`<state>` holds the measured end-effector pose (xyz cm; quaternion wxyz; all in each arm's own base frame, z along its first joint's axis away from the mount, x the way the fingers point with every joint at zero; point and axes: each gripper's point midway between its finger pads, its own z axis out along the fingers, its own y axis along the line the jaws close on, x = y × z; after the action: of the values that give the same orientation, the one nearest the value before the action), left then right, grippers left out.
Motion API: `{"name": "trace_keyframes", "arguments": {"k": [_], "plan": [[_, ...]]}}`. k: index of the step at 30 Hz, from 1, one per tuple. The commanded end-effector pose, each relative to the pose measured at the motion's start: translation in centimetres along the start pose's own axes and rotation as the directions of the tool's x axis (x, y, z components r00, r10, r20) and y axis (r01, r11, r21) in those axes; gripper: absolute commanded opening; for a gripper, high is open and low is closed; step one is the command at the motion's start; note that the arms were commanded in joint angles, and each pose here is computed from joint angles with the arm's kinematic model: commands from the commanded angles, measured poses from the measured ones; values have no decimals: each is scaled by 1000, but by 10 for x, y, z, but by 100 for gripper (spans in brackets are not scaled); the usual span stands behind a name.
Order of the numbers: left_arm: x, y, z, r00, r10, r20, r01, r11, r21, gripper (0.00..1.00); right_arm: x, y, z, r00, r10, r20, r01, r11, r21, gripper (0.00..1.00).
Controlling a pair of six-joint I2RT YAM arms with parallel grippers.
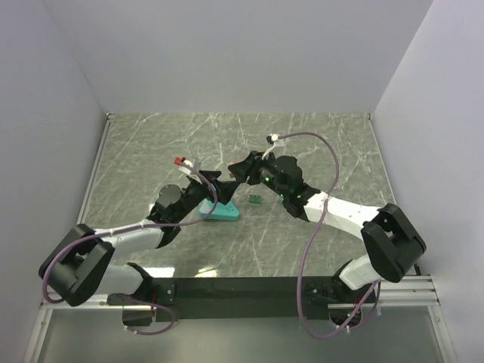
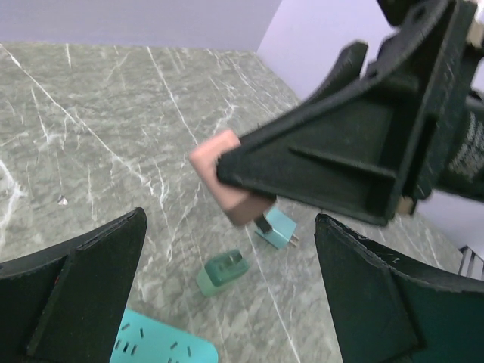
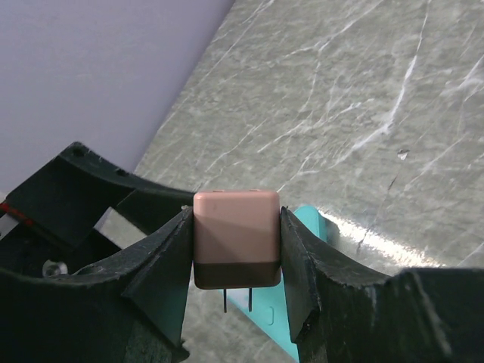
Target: Insert the plug
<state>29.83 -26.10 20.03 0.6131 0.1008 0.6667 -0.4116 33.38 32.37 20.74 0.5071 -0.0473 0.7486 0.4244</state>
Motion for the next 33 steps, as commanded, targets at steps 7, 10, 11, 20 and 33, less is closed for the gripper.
{"name": "trace_keyframes", "arguments": {"k": [7,10,11,20,33], "plan": [[-22,-6,26,996,-17,92,16,1000,16,90,-7,16,-4,994,81,69,-77,996,-55,0],[-20,-8,30,996,-21,86,18,999,29,77,-7,19,-6,993,97,69,-92,993,-73,0],[-20,-9,31,996,-19,85,17,999,30,72,-7,20,-6,993,97,68,-92,993,-77,0],[-9,-11,40,999,-12,37,10,999,51,19,-3,16,-7,995,77,60,-73,995,-65,0],[2,-12,35,995,91,-30,-88,993,82,0,-17,17,-28,993,-65,104,76,991,-106,50]]}}
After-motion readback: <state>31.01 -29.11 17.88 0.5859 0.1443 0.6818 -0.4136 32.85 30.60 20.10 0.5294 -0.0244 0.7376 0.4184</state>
